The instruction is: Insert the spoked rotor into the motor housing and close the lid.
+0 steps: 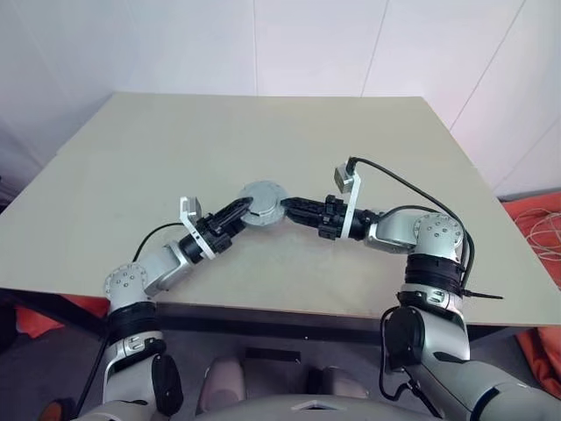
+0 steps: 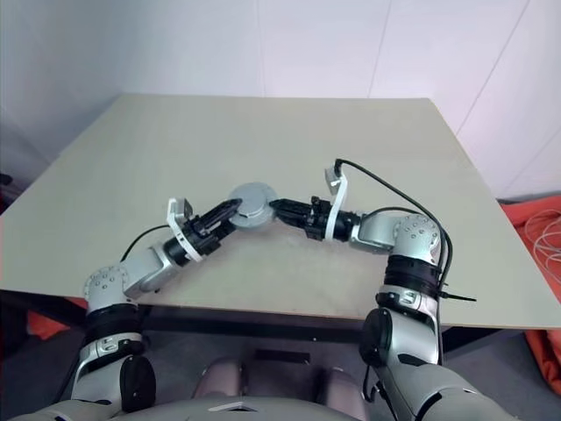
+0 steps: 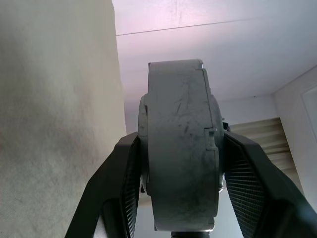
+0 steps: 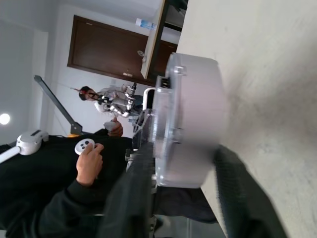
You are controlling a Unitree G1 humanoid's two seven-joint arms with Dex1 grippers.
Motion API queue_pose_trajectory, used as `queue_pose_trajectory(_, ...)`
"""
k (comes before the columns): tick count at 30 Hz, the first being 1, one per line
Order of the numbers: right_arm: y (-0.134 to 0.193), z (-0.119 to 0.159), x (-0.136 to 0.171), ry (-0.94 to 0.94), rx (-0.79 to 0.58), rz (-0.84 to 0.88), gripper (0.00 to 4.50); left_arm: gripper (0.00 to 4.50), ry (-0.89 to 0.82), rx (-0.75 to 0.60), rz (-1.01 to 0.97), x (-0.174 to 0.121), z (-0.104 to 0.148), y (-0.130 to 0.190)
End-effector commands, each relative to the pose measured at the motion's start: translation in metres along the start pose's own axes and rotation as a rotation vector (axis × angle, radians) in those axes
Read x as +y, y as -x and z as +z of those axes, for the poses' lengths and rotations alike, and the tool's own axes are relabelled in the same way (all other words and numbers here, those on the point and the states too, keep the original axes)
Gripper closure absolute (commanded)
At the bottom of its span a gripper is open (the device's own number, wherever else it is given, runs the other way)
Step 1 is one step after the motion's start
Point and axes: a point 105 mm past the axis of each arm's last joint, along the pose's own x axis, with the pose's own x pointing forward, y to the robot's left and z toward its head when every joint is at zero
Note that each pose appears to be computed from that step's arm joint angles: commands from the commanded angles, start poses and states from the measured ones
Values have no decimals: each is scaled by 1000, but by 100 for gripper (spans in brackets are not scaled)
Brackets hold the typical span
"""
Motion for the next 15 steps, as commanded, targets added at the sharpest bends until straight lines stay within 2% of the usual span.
queue_pose_trajectory(1,-1,5,18,44,-16,73,136,244,-36,34,-53,-15,-3,-7)
queue_pose_trajectory(5,-1,4,7,-19,-8,30,2,244,-41,25,-56,-15,-1,-7)
queue_pose_trajectory(10,5,-3,-12,-55,23,-48,0,244,-64,-27,-58,-18,10,-2)
queue_pose_trajectory(15,18,-5,-41,0,11,-228,0,244,-104,-130,-23,-18,33,12)
